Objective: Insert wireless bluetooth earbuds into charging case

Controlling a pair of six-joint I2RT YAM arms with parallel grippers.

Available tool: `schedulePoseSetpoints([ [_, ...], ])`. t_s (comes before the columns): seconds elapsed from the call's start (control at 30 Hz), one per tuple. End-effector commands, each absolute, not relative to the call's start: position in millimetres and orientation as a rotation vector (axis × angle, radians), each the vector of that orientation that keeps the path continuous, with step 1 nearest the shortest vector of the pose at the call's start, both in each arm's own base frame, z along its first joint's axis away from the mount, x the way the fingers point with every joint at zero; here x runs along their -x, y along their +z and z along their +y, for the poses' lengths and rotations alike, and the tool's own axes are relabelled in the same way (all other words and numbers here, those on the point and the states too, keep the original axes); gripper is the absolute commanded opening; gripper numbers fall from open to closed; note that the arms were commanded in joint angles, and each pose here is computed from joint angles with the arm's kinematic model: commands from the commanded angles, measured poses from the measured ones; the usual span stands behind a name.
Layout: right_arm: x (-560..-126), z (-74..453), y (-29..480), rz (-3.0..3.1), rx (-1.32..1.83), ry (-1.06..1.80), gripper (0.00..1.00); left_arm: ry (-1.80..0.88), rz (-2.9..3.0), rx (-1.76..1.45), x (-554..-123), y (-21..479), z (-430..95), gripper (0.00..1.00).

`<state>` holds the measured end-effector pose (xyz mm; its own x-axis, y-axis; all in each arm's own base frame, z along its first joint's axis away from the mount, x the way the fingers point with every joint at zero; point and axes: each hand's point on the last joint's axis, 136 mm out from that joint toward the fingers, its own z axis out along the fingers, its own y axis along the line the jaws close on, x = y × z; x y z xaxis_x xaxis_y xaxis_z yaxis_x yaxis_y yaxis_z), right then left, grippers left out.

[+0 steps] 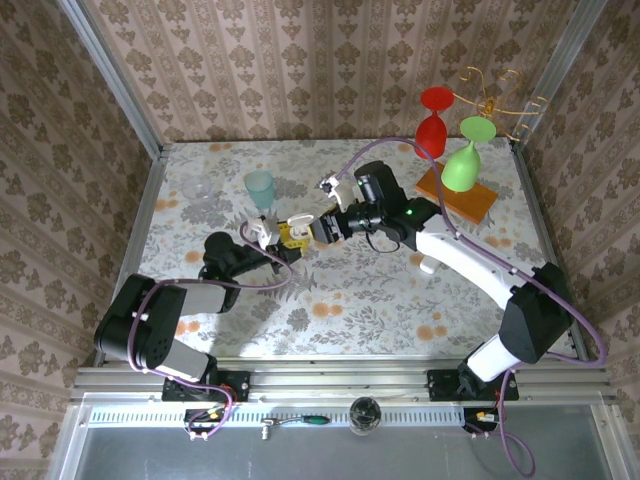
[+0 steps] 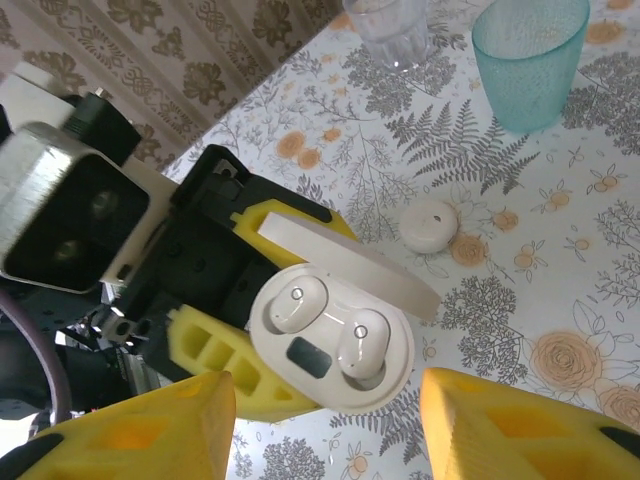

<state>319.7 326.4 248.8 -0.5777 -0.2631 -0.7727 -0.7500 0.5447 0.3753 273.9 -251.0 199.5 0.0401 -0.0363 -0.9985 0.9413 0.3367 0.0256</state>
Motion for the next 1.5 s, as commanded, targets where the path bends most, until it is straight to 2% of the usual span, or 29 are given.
schedulePoseSetpoints([
  [0.0, -326.2, 325.4, 268.6, 2.105, 0.798, 0.91, 0.54, -0.859, 1.191, -1.002, -267.7, 207.5, -251.0, 0.18],
  [0.13, -347.8, 330.7, 266.4, 2.182, 0.734, 0.865, 0.55, -0.842, 1.167, -1.037, -263.1, 204.5, -254.1, 0.18],
  [0.3, -368.3, 329.0, 237.0, 2.332, 0.726, 0.731, 0.61, -0.836, 1.156, -1.031, -261.7, 209.2, -255.4, 0.18],
  [0.63, -351.4, 317.0, 236.4, 2.361, 0.723, 0.757, 0.68, -0.856, 1.236, -0.876, -276.9, 222.2, -246.0, 0.16],
  [0.77, -345.6, 308.9, 250.1, 2.371, 0.538, 0.939, 0.74, -0.881, 1.227, -0.879, -275.3, 227.1, -249.8, 0.16],
  [1.0, -318.2, 322.6, 265.8, 2.29, 0.397, 1.478, 0.76, -0.883, 1.168, -0.902, -268.5, 241.7, -263.3, 0.16],
  [1.13, -312.6, 328.8, 266.4, 2.259, 0.362, 1.62, 0.76, -0.89, 1.146, -0.918, -265.1, 245.7, -271.2, 0.16],
  [1.3, -310.1, 333.5, 260.2, 2.259, 0.314, 1.734, 0.67, -0.894, 1.135, -0.923, -266.7, 249.0, -277.0, 0.16],
  [1.47, -309.7, 331.3, 260.9, 2.243, 0.28, 1.775, 0.46, -0.888, 1.145, -0.925, -270.6, 244.7, -279.1, 0.17],
])
